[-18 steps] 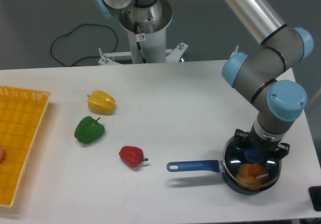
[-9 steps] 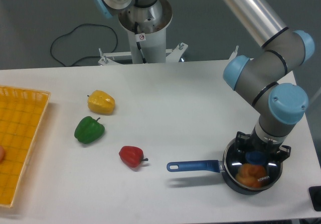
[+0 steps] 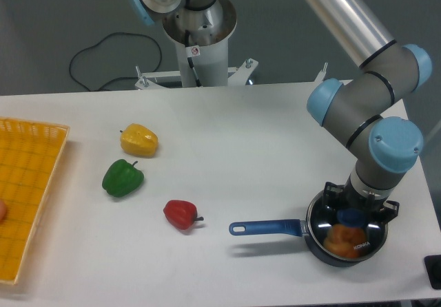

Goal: Close the pot lid
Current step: 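Settle the glass lid onto the pot rim, holding the knob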

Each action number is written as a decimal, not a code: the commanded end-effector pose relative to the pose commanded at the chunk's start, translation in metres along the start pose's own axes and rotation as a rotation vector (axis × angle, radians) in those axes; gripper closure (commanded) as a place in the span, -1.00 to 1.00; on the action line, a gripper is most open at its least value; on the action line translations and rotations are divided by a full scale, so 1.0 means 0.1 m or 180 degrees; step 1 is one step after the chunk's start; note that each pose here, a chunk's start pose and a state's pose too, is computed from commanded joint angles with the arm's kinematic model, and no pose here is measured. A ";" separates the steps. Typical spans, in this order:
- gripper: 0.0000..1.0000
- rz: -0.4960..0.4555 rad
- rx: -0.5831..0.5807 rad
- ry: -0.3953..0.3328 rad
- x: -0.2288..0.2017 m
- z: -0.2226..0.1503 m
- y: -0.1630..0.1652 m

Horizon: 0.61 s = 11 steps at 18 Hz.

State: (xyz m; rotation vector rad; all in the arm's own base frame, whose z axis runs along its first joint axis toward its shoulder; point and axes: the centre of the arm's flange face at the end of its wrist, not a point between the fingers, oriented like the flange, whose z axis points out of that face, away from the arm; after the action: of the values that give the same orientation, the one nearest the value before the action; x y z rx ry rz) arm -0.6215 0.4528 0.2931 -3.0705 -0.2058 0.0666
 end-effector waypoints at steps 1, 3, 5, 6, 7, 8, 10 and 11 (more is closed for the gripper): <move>0.20 0.0000 0.0000 0.0000 0.00 0.00 0.00; 0.19 -0.0001 -0.0011 0.0016 0.01 0.03 0.01; 0.19 0.0004 -0.0008 0.0013 0.02 0.03 0.00; 0.19 0.0004 -0.0015 0.0014 0.02 0.05 0.01; 0.19 0.0009 -0.0019 0.0012 0.03 0.05 0.00; 0.19 0.0009 -0.0031 0.0003 0.03 0.05 0.00; 0.19 0.0009 -0.0033 0.0007 0.03 0.05 0.00; 0.18 0.0009 -0.0033 0.0007 0.03 0.05 0.00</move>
State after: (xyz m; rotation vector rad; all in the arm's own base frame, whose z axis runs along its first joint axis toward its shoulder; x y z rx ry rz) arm -0.6187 0.4532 0.2876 -3.0812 -0.2023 0.0622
